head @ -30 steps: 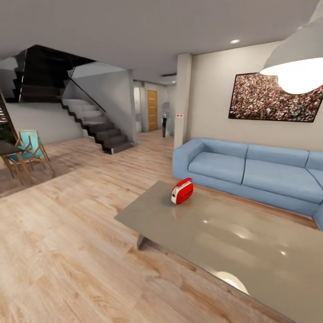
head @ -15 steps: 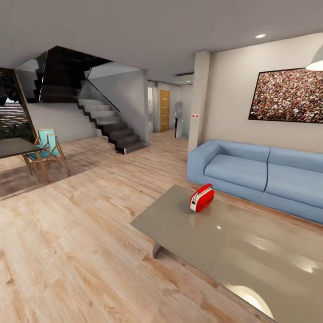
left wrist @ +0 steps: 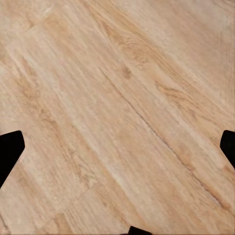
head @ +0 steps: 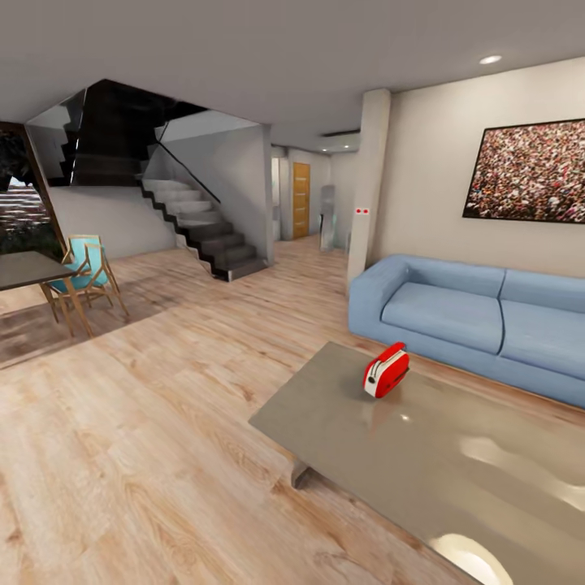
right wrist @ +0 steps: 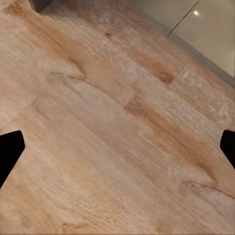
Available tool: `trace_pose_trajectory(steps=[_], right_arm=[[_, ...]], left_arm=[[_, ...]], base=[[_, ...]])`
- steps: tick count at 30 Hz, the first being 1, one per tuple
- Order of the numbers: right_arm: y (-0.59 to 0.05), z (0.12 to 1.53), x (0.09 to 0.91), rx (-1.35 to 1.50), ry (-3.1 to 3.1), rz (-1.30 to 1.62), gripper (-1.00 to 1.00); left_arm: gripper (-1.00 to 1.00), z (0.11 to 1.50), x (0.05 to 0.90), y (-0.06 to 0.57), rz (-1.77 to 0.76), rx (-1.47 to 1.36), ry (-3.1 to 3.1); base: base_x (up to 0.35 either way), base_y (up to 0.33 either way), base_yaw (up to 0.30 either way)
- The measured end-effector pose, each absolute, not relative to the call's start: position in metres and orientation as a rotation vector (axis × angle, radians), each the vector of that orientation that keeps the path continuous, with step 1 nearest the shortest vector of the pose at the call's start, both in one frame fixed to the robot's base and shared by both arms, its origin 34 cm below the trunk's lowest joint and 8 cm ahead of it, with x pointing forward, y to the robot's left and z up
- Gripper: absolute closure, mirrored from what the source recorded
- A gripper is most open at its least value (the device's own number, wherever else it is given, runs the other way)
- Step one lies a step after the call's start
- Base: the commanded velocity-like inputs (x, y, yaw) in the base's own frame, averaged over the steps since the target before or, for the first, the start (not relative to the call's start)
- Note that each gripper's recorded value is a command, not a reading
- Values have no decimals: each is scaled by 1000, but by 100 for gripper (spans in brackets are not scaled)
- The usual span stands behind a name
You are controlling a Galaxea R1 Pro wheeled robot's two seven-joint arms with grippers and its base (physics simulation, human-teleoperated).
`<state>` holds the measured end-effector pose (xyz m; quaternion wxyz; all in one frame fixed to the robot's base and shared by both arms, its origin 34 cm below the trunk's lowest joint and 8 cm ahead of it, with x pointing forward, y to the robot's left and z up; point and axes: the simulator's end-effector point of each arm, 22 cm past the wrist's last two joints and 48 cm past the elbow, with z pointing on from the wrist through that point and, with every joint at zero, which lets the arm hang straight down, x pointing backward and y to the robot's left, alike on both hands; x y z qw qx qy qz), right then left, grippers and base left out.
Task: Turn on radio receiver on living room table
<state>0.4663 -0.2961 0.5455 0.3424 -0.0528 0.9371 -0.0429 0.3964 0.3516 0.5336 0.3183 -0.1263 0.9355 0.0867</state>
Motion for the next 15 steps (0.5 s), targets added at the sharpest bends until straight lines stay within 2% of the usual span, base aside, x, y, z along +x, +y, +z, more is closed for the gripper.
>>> trace_pose_trajectory(steps=[6, 15], right_arm=[[-296, 545, 466, -138, 2436, -111, -100], [-296, 545, 466, -138, 2436, -111, -100]], left_arm=[[-100, 533, 395, 356, 243, -346, 2461], [-100, 533, 394, 356, 243, -345, 2462]], base=[[264, 204, 0], [274, 149, 0]])
